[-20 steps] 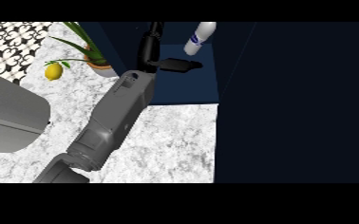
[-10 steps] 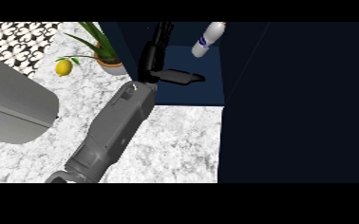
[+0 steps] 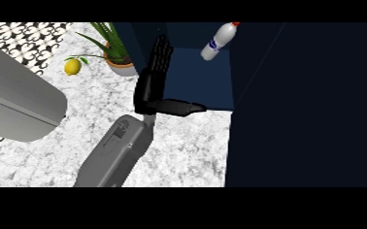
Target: Pick up the bottled water, place it into the cabinet and close the cabinet
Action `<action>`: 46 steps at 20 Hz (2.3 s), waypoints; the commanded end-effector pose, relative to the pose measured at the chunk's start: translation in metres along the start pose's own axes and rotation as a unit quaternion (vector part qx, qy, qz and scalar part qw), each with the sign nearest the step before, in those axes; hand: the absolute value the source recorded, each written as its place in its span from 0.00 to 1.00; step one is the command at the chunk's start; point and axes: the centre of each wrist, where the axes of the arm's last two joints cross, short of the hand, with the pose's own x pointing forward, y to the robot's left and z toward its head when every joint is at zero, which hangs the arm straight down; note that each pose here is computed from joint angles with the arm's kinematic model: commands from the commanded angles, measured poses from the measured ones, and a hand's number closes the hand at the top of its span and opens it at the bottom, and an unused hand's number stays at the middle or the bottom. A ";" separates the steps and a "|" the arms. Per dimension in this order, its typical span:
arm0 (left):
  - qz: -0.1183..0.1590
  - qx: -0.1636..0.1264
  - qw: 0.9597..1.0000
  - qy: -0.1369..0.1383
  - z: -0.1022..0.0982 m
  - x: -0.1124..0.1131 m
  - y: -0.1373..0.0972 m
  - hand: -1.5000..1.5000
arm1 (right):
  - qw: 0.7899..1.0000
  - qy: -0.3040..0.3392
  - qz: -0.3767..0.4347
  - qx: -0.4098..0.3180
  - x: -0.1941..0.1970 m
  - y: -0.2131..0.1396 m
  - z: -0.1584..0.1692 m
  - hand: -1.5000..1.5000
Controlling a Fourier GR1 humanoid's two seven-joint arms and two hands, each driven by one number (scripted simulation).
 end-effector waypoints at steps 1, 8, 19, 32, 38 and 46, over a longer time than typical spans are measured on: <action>0.035 0.014 0.999 -0.010 0.036 0.028 -0.006 0.00 | 1.000 0.007 0.004 0.004 -0.002 0.005 0.000 0.00; 0.048 -0.007 0.999 -0.001 0.111 0.085 0.017 0.00 | 0.994 0.022 0.049 0.094 0.009 0.012 0.003 1.00; 0.015 0.054 0.998 -0.039 0.189 0.160 0.050 0.00 | 0.960 0.063 0.080 0.260 0.027 0.039 0.004 1.00; 0.034 0.064 0.997 -0.035 0.237 0.193 0.084 0.00 | 0.947 0.047 0.088 0.304 0.041 0.082 -0.012 1.00; 0.036 0.053 0.997 -0.038 0.245 0.201 0.095 0.00 | 0.958 0.044 0.053 0.277 0.034 0.082 -0.036 1.00; 0.031 0.058 0.997 -0.045 0.252 0.219 0.125 0.00 | 0.957 0.059 0.060 0.278 0.038 0.103 -0.079 1.00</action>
